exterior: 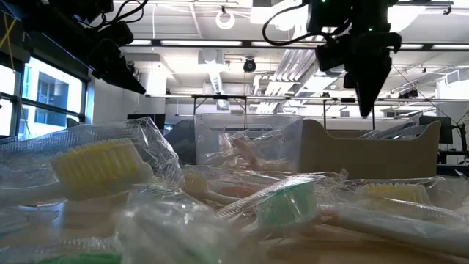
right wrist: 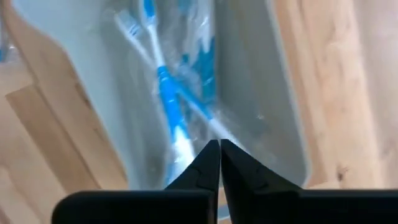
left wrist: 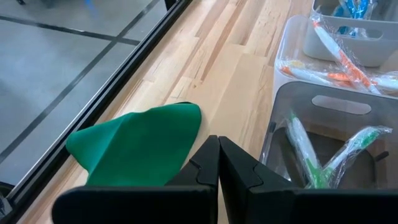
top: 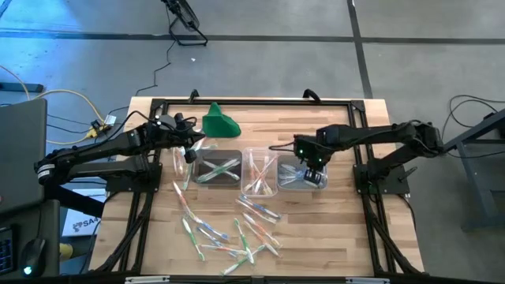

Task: Pick & Place Toothbrushes
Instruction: Put the blue toothbrush into the gray bin

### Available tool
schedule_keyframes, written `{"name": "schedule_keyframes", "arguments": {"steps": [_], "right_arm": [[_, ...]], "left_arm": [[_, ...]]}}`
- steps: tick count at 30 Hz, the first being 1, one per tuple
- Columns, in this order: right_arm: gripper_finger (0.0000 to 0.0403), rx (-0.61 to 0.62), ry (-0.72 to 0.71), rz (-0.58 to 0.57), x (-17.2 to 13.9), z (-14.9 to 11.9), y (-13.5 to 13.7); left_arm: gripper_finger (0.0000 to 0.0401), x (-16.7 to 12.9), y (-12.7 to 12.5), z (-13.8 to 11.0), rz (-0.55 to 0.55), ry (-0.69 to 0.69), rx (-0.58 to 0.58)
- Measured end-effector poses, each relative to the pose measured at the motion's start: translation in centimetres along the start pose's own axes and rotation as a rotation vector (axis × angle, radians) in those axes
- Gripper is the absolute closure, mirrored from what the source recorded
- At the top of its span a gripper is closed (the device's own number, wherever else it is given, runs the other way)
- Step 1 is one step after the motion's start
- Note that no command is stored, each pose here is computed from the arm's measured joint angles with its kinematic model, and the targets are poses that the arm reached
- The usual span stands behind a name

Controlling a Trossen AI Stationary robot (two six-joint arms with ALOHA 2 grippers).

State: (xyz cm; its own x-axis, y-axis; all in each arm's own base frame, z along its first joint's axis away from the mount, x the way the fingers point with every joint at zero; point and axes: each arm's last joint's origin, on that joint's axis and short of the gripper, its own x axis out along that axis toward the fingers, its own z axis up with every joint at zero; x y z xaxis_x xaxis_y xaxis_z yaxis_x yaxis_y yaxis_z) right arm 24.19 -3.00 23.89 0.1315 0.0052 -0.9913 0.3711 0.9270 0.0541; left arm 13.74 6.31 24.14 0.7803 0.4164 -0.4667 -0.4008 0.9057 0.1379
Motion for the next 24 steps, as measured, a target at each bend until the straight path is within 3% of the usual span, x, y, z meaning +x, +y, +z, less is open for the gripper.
{"name": "schedule_keyframes", "arguments": {"steps": [15, 24], "right_arm": [[0.0400, -0.142, -0.234, 0.051, -0.5, 3.0, -5.1], [0.0400, -0.314, -0.596, 0.095, -1.9, 5.8, -8.2]], "left_arm": [[0.0401, 0.0, 0.0, 0.0, 0.000, 0.000, -0.086], [0.0401, 0.0, 0.0, 0.0, 0.000, 0.000, -0.163]]}}
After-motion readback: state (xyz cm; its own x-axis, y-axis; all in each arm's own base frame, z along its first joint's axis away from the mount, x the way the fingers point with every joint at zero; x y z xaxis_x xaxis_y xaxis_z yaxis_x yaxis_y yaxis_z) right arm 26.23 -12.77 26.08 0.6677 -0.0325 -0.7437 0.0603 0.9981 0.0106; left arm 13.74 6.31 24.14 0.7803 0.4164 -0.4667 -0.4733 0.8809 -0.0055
